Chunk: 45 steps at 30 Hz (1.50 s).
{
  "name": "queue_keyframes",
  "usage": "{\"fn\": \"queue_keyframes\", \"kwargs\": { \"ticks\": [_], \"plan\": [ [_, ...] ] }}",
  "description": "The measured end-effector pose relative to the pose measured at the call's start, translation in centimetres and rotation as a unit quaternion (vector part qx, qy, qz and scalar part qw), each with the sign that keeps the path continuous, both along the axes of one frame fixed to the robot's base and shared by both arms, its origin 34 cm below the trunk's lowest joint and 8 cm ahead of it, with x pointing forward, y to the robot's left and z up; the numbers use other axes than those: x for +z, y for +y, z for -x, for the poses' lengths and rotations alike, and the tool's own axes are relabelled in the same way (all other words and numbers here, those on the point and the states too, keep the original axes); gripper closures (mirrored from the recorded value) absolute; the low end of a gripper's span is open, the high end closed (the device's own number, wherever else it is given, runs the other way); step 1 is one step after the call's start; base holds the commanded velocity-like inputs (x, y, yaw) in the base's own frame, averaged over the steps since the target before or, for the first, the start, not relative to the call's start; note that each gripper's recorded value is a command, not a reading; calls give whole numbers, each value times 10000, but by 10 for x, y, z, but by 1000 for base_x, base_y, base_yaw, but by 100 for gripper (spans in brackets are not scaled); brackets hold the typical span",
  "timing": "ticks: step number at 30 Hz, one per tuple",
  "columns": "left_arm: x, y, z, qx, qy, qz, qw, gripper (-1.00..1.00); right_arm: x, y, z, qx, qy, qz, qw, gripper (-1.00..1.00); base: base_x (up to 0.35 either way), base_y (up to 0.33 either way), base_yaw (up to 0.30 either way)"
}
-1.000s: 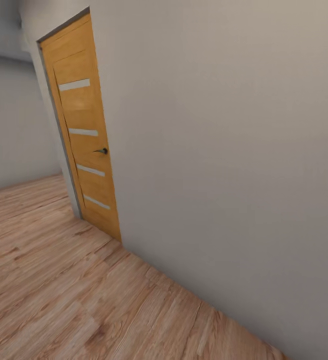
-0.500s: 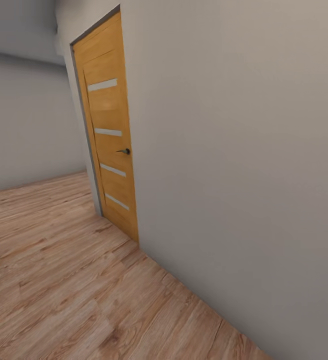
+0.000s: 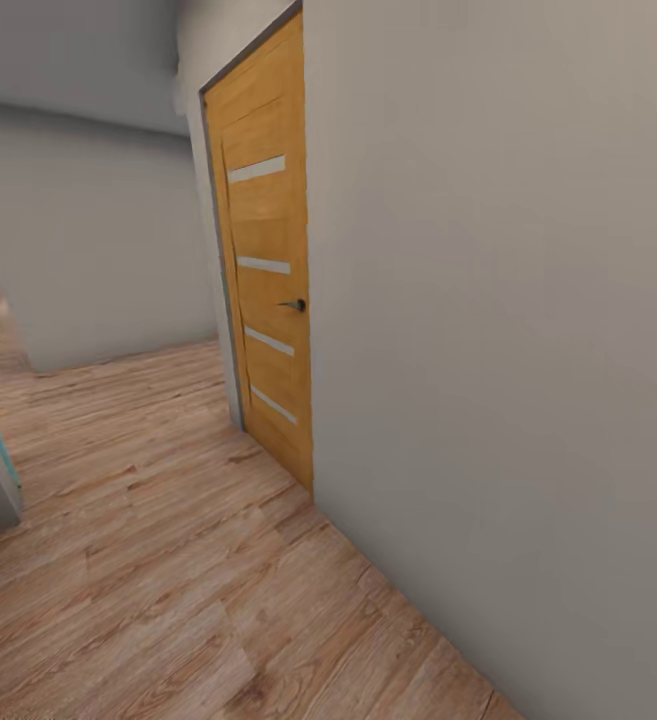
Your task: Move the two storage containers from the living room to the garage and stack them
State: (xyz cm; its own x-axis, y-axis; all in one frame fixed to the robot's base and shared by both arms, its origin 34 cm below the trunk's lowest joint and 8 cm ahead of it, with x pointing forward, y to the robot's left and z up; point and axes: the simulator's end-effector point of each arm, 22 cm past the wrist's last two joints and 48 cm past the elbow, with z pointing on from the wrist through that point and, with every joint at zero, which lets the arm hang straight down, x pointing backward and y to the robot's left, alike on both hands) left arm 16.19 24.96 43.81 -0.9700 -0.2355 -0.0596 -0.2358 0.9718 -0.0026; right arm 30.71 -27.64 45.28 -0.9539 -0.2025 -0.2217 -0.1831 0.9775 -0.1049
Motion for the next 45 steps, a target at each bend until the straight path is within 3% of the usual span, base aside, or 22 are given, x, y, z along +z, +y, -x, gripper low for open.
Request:
{"fn": "queue_keyframes", "kwargs": {
  "ticks": [14,45],
  "plan": [
    [0,0,0,-2,-2,-6,10000,-100,-3,-2,16,-21,107,24,9999,-100,213,0,275],
    [0,0,0,0,-1,-7,10000,-100,-3,-2,16,-14,99,24,9999,-100,211,0,276]
  ]
}}
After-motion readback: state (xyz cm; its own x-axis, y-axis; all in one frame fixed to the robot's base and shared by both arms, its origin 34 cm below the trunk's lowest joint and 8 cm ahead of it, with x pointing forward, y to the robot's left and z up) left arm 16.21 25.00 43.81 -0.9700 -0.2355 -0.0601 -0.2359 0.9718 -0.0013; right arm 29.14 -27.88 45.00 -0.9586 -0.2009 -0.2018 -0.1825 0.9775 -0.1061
